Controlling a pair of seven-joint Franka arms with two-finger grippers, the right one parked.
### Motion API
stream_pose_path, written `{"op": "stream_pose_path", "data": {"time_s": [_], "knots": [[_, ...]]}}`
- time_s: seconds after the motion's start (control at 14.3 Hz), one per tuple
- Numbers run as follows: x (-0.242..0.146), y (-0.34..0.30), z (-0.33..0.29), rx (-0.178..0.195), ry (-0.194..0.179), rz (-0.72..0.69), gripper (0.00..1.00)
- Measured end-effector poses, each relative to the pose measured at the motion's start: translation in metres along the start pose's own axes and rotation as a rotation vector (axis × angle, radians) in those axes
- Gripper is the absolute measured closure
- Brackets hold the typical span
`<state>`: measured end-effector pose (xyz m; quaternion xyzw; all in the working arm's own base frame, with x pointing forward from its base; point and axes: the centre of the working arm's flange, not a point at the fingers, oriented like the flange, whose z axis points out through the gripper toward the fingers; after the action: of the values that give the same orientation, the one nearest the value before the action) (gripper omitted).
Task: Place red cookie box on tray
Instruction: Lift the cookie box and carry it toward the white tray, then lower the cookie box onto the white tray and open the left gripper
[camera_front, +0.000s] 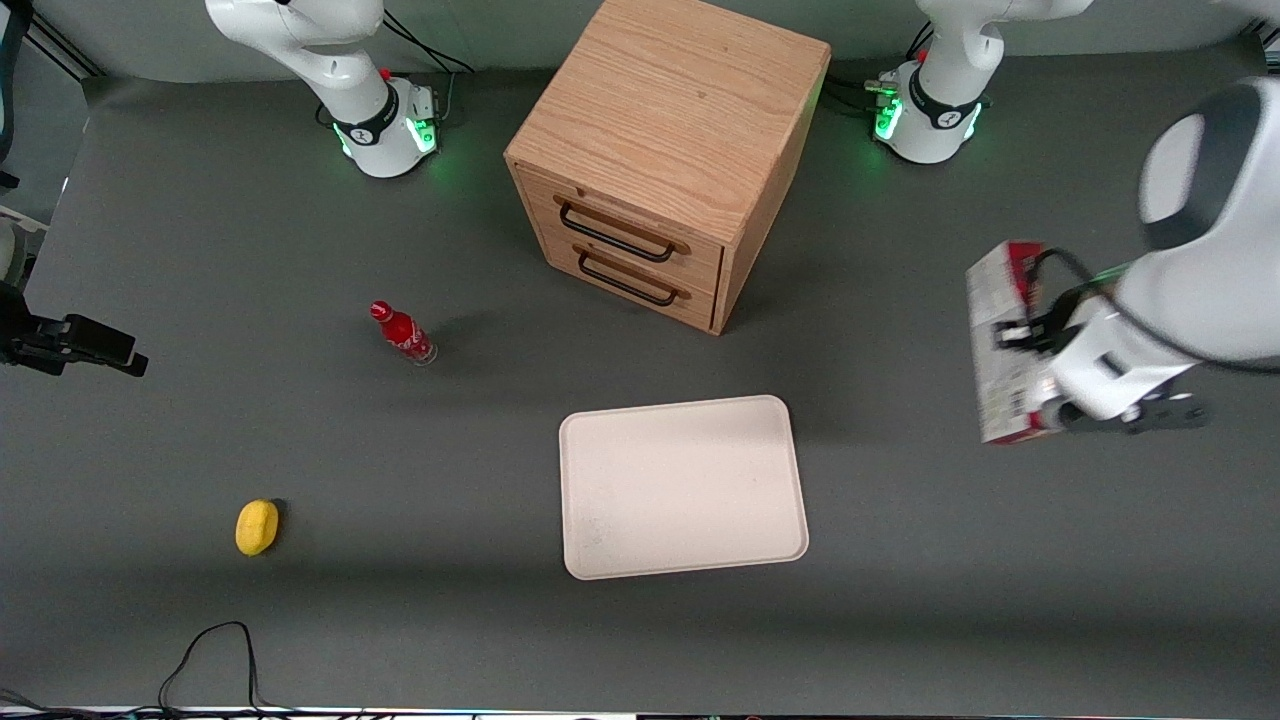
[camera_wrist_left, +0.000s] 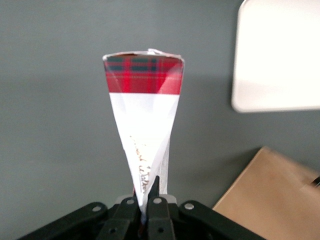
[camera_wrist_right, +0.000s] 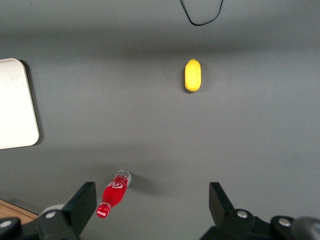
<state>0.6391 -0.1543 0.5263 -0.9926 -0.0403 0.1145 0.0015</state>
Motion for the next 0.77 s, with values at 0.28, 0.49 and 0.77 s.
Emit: {"op": "stream_pose_path", "data": {"time_s": [0.28,0.49,0.77], "knots": [[0.047,0.102,0.075,-0.094,0.053,-0.081,0.97],[0.065,0.154,0.137,-0.088,0.1,-0.075,0.97],[0.088,0.171,0.199,-0.076,0.125,-0.066,0.97]]}}
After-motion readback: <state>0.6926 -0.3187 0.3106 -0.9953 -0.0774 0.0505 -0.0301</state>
